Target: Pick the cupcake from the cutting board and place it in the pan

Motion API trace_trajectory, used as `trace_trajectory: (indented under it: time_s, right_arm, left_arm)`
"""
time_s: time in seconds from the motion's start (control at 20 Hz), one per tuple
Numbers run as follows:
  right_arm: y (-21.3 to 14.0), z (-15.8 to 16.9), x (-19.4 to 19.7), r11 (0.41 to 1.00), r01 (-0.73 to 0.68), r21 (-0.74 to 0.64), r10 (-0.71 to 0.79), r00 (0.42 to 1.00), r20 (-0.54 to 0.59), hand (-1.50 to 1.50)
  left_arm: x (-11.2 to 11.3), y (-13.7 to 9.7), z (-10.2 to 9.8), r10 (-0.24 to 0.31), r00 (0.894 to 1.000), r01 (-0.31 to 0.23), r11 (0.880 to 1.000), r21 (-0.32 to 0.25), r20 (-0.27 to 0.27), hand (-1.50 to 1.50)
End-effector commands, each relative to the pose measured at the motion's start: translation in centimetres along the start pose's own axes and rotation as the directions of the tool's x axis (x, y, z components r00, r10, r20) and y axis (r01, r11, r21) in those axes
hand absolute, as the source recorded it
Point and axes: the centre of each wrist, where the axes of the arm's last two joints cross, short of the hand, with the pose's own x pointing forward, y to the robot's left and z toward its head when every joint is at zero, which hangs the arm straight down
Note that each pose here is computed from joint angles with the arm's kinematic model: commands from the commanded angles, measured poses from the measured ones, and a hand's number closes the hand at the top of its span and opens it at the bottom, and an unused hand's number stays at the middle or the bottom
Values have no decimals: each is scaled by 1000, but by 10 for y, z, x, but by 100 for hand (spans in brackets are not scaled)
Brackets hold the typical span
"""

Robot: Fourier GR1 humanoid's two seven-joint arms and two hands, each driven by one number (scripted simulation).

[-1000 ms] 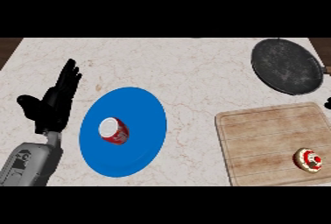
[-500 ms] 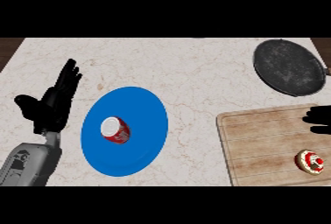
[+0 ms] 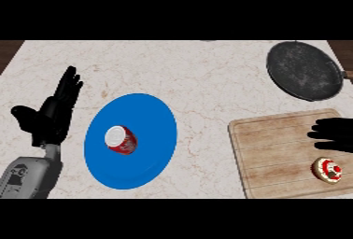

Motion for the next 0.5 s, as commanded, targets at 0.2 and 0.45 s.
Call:
trace_trajectory:
  time_s: [0.2, 0.45]
  right_arm:
    - [6, -17, -15, 993, -68, 100, 65, 998, 25, -150]
    - [4, -13, -2, 984, -106, 142, 104, 994, 23, -150]
  left_arm:
    - [9, 2, 2, 1, 1000, -1, 1000, 12, -3, 0]
    - [18, 9, 3, 2, 1000, -2, 1000, 13, 12, 0]
